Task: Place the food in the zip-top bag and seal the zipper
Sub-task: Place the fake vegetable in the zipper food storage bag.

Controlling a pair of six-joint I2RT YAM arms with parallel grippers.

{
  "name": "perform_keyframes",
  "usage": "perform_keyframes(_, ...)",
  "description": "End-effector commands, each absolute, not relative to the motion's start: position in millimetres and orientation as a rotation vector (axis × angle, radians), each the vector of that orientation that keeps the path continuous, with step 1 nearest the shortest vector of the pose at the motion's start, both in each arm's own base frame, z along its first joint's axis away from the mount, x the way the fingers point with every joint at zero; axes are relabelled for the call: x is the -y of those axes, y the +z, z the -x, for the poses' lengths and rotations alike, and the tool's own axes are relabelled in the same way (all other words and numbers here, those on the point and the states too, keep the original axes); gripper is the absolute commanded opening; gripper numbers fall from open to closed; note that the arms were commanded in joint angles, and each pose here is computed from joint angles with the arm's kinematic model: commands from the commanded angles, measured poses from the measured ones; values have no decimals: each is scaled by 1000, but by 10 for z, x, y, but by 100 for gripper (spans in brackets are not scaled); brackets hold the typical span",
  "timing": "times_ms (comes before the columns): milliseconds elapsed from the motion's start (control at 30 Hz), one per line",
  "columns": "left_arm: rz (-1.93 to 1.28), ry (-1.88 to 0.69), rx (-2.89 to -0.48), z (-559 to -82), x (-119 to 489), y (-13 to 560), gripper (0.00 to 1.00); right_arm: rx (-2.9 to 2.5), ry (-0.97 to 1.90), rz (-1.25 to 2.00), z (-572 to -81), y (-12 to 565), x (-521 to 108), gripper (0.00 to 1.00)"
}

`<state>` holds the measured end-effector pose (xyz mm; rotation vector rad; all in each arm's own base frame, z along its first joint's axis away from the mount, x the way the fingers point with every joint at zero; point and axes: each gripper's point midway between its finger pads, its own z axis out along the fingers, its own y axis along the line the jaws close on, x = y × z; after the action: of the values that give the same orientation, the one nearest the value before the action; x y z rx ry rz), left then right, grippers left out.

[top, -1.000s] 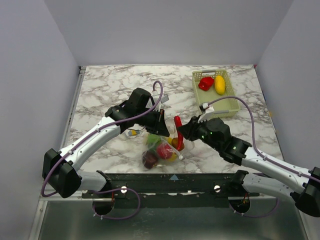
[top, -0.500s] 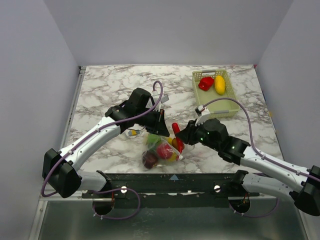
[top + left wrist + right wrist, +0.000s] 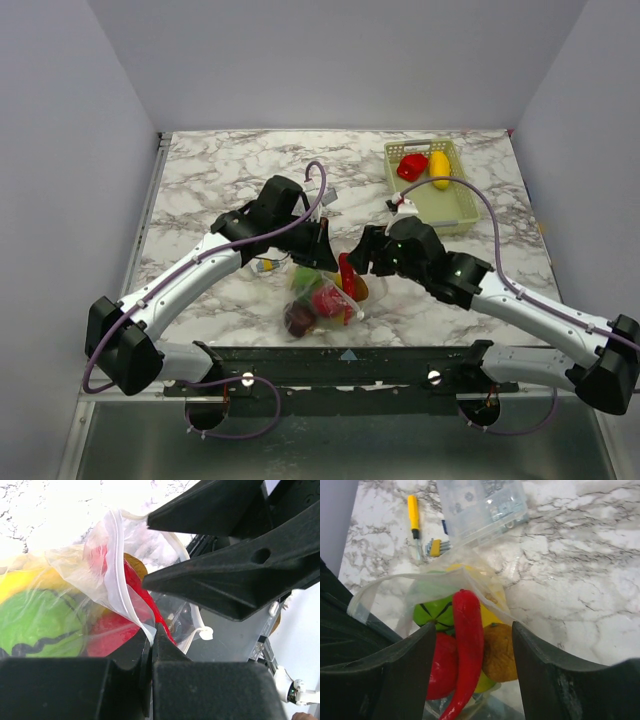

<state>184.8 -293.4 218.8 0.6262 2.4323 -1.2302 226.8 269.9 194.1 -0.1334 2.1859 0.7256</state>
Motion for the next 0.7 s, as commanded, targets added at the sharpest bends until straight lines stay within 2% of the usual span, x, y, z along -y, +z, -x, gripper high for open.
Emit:
perform_keyframes(0, -623, -1188, -2405, -1955, 2955, 2275, 0, -2254, 610, 34, -2158, 1875, -2379, 66)
perform_keyframes(167, -606, -1178, -2431, -1950, 2935, 2315, 0, -2285, 605, -21, -1962, 1824, -2140, 69)
perform_keyframes(300, -578, -1159, -2453, -1953, 2910, 2290, 0, -2283, 543, -78, -1917, 1756, -1933, 79)
perform_keyframes(400, -565, -1143, -2472, -1954, 2887, 2290, 0, -2311, 518, -95, -1925, 1591, -1939, 80)
perform_keyframes(567, -545, -1112, -2476, -1958, 2836, 2334, 0, -2381, 450, -112, -1974, 1246, -2002, 69)
perform_keyframes(600, -544, -1100, -2480, -1955, 2820, 2333, 0, -2382, 451, -110, -1989, 1222, -2027, 64)
perform_keyframes(667, -540, -1078, -2478, -1963, 2788, 2345, 0, -2378, 501, -86, -1999, 1224, -2128, 48)
